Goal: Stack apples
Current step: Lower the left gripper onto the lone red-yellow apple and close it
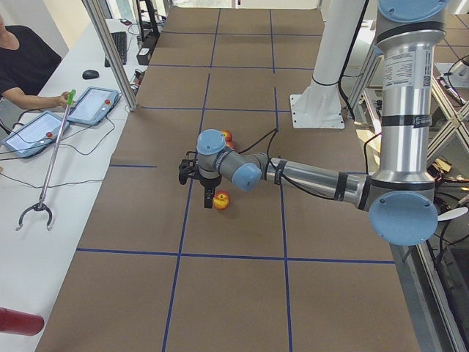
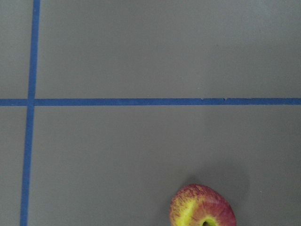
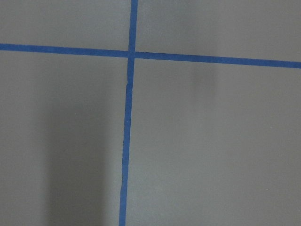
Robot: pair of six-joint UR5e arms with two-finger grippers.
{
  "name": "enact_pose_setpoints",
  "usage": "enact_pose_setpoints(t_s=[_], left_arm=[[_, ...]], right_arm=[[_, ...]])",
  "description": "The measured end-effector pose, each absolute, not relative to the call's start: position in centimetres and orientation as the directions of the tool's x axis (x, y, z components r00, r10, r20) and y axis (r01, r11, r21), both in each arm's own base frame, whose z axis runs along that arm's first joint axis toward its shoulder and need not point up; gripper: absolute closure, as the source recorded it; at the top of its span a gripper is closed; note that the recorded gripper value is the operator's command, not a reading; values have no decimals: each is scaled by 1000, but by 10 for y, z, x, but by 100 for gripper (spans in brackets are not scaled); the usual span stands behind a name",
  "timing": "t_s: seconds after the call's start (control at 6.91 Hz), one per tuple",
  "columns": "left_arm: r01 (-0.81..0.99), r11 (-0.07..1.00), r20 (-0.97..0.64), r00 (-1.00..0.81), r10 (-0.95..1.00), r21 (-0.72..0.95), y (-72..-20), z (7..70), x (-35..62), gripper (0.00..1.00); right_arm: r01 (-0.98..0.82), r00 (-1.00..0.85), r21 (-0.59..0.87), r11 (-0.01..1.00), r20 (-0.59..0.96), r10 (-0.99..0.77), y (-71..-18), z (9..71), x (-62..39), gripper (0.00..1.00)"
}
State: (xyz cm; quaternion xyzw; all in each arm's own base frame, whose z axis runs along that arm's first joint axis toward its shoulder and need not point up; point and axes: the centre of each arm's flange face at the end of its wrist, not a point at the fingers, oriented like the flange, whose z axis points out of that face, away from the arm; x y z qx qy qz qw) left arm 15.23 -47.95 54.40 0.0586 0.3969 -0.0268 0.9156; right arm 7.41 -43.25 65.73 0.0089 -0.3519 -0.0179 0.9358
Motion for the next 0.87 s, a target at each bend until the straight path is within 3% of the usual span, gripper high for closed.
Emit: enact_pose_setpoints(t_s=[0.87], left_arm=[[84,995,-706,708,-25,49,-459,565,245,0]], right_arm=[[27,752,29,999,658,-40,-433,657,74,0]])
